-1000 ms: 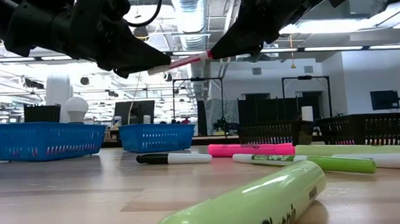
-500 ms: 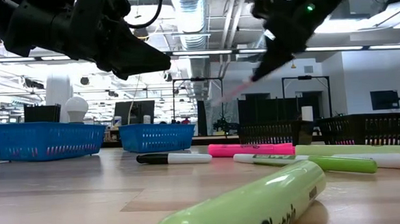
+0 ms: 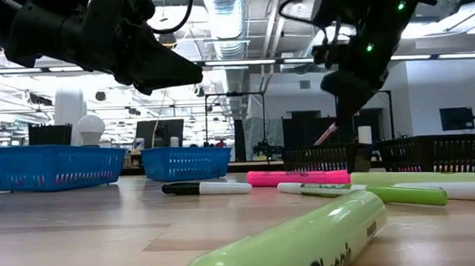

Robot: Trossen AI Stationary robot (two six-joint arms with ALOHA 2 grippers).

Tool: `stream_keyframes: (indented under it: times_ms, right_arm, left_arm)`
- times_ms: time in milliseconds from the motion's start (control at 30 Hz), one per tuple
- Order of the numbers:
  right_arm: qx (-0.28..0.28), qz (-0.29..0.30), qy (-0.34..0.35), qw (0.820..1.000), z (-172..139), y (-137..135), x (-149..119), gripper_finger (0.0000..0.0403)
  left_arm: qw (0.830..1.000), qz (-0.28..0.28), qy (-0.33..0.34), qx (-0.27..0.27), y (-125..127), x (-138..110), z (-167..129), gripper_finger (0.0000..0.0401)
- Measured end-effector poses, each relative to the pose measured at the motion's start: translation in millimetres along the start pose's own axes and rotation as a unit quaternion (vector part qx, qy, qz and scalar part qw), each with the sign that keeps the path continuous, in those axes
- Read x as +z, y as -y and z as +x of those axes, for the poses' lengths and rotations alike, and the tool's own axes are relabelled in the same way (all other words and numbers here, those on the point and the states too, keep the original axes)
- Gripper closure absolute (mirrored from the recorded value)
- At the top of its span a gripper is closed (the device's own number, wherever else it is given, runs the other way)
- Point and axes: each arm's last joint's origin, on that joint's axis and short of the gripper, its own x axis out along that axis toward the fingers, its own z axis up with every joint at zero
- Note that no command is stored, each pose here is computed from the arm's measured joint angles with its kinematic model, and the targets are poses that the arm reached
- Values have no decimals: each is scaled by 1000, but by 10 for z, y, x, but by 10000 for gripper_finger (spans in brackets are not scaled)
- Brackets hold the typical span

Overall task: Pick & Place Markers
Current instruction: Put the red marker pen into the top black bin, then put the pink highlighter pen into the left blue bin

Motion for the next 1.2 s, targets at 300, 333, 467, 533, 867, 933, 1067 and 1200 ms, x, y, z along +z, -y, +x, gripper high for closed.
stream_keyframes:
  times_ms: [300,333,467,533,867,933,1067,1200]
  right_arm:
    - [-36,-27,-60,997,394,-135,-75,347]
    - [-37,-28,-60,997,425,-146,-70,346]
    - [-35,-33,-58,997,443,-163,4,346]
    - [-32,-33,-52,998,404,-175,43,346]
    - [0,-46,-12,999,87,-276,124,333]
    - [12,-44,2,999,19,-322,160,324]
    - [59,-49,9,997,-115,-425,202,308]
    - [170,-74,9,983,-207,-590,209,299]
  left_arm:
    - [1000,-13,0,0,0,-1,0,289]
    - [1000,-13,0,0,0,-1,0,289]
    - [1000,-13,0,0,0,-1,0,289]
    - [1000,-13,-1,0,0,-3,-1,289]
    - [1000,-12,-3,0,0,-11,-3,289]
    - [1000,-20,-5,0,-2,-19,-6,289]
    - [1000,-24,-6,0,-5,-32,-11,289]
    - [999,-33,-5,0,-5,-34,-13,289]
